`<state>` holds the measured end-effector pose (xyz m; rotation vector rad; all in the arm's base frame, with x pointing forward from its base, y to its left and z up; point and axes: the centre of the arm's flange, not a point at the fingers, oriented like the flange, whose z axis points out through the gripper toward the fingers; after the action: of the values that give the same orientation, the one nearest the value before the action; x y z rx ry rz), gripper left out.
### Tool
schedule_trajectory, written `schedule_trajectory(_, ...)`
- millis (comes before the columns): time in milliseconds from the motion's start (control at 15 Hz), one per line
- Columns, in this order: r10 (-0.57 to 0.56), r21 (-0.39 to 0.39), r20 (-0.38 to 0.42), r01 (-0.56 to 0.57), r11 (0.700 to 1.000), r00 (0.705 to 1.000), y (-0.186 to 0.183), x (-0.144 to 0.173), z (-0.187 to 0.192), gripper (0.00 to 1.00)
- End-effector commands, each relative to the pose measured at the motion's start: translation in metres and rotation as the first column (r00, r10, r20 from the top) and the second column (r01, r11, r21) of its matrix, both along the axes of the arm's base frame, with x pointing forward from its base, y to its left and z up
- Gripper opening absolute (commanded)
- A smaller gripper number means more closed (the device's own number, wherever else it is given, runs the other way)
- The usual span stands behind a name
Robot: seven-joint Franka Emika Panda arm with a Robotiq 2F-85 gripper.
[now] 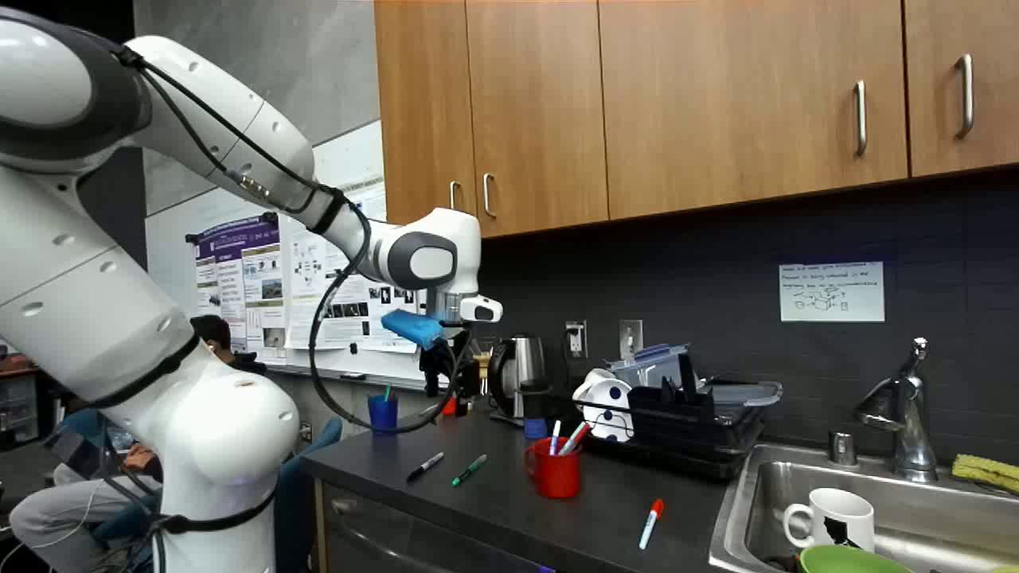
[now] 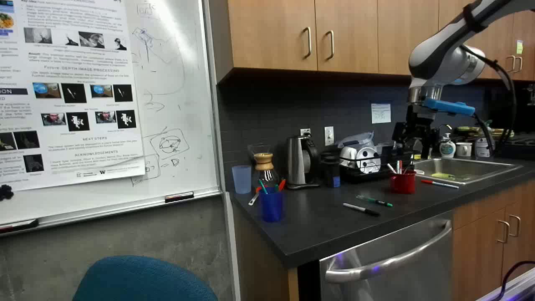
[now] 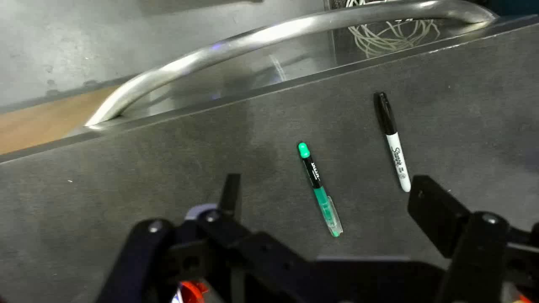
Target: Remove one marker from the red cup
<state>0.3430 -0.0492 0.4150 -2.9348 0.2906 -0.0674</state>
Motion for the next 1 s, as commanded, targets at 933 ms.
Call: schedule_trajectory(933, 0.047, -0.051, -0.044, -0.049, 0.998, 0.998, 0.010, 0.047, -0.020, 1.00)
